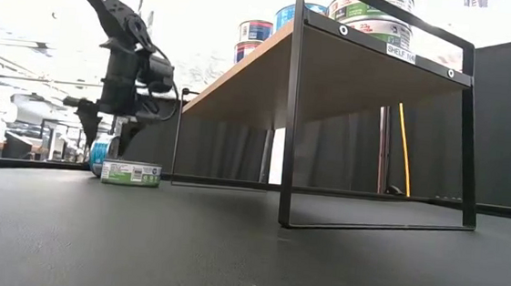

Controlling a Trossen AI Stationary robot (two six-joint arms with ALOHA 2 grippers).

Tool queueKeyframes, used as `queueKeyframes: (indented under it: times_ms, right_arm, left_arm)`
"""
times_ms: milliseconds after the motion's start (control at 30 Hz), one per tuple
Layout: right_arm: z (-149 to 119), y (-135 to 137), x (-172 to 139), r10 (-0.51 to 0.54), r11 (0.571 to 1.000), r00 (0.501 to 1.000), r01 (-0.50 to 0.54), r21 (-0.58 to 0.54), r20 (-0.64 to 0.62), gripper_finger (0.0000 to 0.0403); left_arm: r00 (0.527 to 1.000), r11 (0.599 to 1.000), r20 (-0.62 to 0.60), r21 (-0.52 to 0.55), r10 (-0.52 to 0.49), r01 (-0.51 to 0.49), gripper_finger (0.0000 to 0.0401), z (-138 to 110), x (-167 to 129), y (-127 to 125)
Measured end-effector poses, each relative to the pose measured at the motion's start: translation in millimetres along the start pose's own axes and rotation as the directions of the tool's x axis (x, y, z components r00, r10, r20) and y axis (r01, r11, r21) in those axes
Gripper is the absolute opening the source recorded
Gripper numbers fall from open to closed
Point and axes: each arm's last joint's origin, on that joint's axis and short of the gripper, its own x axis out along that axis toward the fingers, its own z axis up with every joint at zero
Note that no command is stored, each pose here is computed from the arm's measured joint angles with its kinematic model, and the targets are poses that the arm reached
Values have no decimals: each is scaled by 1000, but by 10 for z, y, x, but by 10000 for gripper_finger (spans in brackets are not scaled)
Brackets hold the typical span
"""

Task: Stack canned seafood by type on shelf
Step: Stack the yellow-blue tuna can on top of the stacked yellow-blue tuna can on the shelf

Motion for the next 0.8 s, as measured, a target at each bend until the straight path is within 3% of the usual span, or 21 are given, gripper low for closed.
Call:
queueKeyframes:
  times_ms: [133, 333, 467, 567, 633, 700, 733, 800]
  right_arm:
    - [-3, -43, -46, 3, 1000, 1000, -3, 9, 4, 312]
    - [-2, -80, -87, 3, 1000, 1000, -3, 7, 16, 312]
    - [-2, -84, -90, 1, 1000, 1000, -1, -12, 17, 312]
    - [-3, -89, -95, 0, 1000, 1000, 0, -12, 17, 312]
    - [-9, -94, -95, -5, 1000, 1000, 5, -6, 13, 312]
    - [-16, -100, -95, -11, 1000, 1000, 11, 2, 7, 312]
    - [-17, -101, -95, -12, 1000, 1000, 12, 2, 6, 312]
    - [-11, -104, -93, -18, 1000, 1000, 18, 3, 13, 312]
  left_arm:
    - [1000, 1000, -23, 4, 3, -3, 250, -35, 47, 12]
    - [1000, 998, 16, 61, 0, -1, 138, -118, -87, 20]
    - [997, 994, 57, 101, -44, 38, 140, -221, -299, 62]
    - [992, 975, 9, 185, -126, 122, 140, -464, -574, 152]
    - [975, 946, -47, 235, -219, 223, 140, -688, -835, 257]
    - [927, 891, -87, 257, -364, 374, 140, -918, -1139, 380]
    - [886, 853, -93, 241, -454, 463, 140, -1025, -1297, 447]
    - [760, 742, -88, 168, -644, 648, 140, -1212, -1587, 586]
